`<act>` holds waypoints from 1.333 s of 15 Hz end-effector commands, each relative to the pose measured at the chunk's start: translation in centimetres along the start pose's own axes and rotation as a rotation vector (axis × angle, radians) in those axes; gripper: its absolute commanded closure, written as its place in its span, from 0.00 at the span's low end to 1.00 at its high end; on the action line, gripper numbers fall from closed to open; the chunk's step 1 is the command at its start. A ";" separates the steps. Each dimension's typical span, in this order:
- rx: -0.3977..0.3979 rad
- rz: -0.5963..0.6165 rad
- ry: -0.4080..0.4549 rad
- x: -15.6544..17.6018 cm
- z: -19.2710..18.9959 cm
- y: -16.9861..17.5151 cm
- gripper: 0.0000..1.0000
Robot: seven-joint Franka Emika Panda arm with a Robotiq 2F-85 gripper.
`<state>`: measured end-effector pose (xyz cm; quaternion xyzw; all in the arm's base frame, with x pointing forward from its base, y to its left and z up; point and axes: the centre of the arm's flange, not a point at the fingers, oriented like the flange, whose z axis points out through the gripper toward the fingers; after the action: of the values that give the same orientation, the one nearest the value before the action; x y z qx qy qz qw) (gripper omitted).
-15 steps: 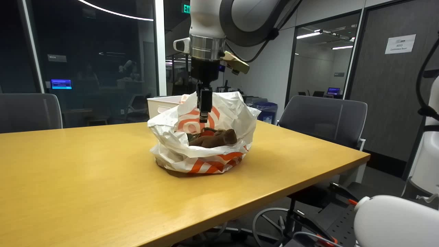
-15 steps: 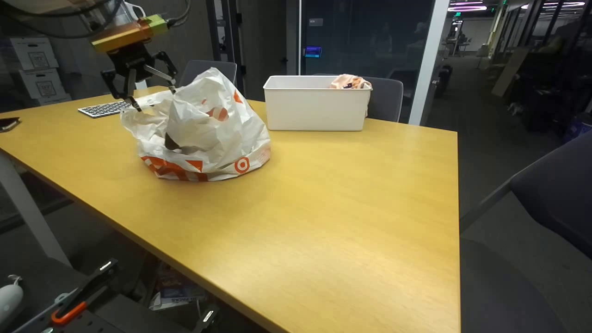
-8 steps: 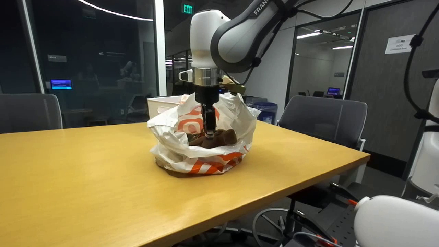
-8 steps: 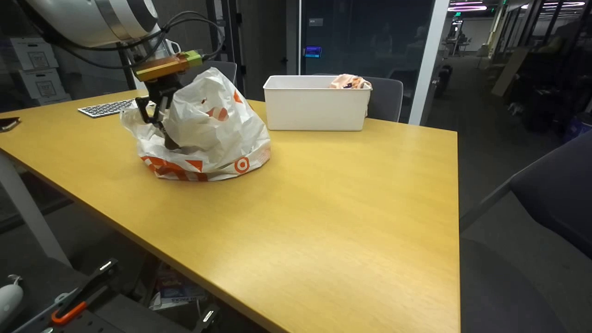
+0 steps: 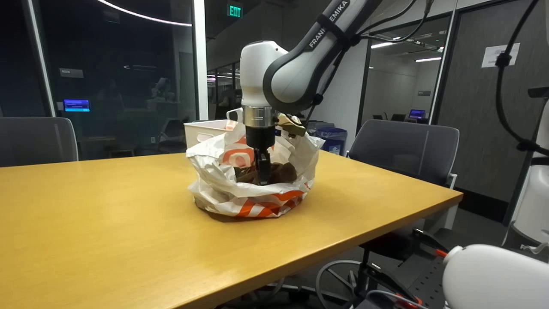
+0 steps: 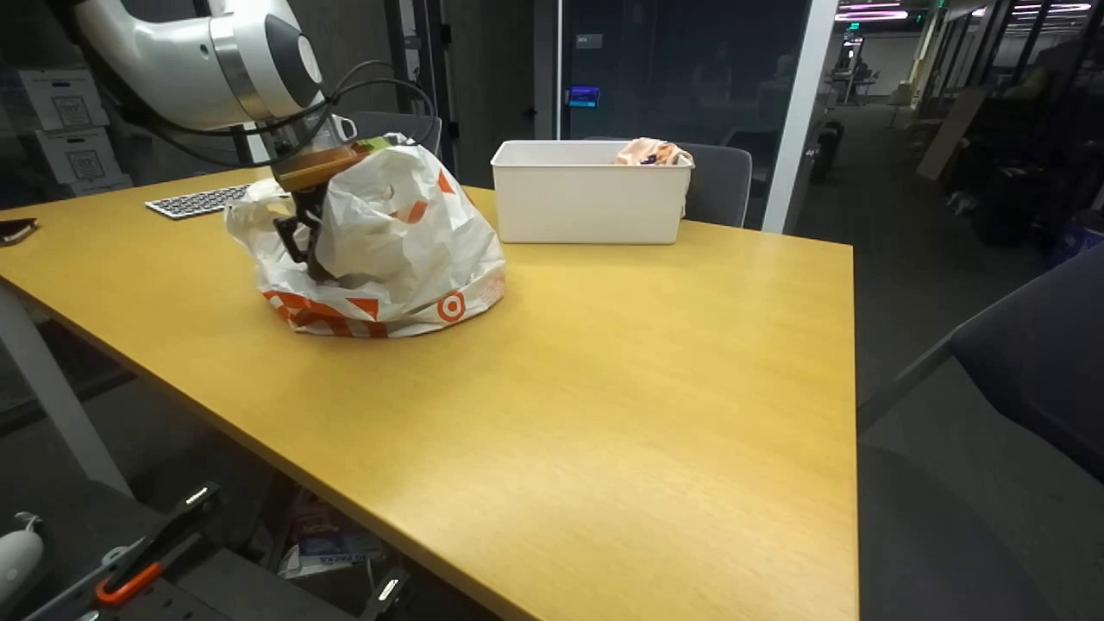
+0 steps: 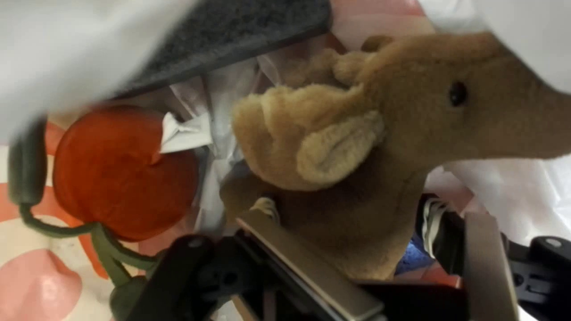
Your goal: Remove the moose, eraser and radish from the plastic bag and put them on the table.
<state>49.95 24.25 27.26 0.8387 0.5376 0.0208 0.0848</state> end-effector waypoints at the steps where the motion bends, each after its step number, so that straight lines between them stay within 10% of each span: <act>1: -0.008 0.000 0.049 0.1 -0.7 0.5 0.49; 7: 0.015 -0.003 0.089 0.3 -1.5 0.1 0.93; 18: 0.039 0.047 0.178 -4.4 -17.6 -2.5 0.92; 20: -0.061 0.062 0.163 -5.7 -20.3 -3.7 0.93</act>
<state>45.64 24.60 42.04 0.8502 0.5195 0.0822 0.0233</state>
